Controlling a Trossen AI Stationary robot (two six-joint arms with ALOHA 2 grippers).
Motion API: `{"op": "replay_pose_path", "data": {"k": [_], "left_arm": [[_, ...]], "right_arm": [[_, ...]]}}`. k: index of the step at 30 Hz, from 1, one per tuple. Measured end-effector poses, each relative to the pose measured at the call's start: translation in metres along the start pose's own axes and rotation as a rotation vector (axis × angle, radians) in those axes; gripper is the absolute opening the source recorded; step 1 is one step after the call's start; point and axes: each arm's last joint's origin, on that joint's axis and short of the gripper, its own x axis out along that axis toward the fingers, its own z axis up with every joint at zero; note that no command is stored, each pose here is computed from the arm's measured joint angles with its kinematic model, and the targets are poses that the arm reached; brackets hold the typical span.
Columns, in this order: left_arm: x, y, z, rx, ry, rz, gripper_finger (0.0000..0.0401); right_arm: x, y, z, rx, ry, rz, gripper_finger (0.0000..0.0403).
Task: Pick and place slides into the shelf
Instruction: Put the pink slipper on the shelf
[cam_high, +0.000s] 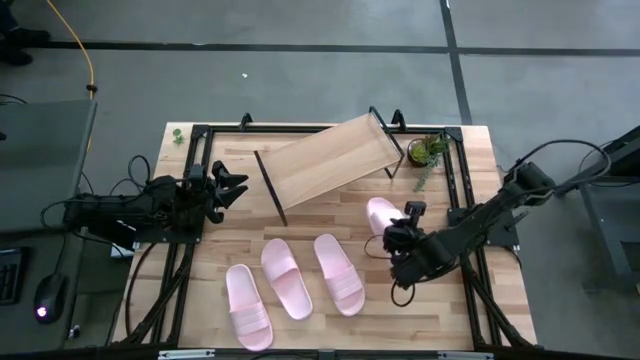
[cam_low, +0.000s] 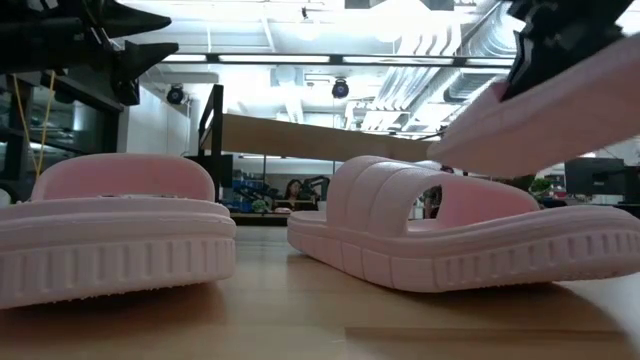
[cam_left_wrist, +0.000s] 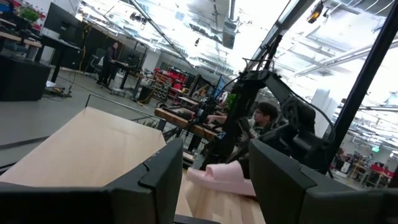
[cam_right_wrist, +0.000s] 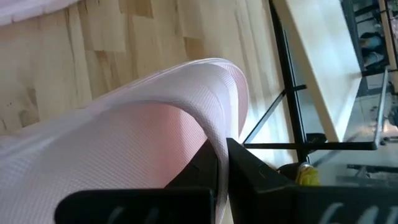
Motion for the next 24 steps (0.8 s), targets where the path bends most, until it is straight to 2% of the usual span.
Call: {"op": "replay_pose_path", "data": {"k": [7, 24], "left_arm": [[0.000, 0.000, 0.000, 0.000, 0.000, 0.000, 0.0166], [0.000, 0.000, 0.000, 0.000, 0.001, 0.000, 0.0166]], "right_arm": [[-0.008, -0.023, 0.000, -0.021, -0.033, 0.023, 0.0000], [0.003, -0.066, 0.006, -0.065, -0.020, -0.009, 0.0000]]}}
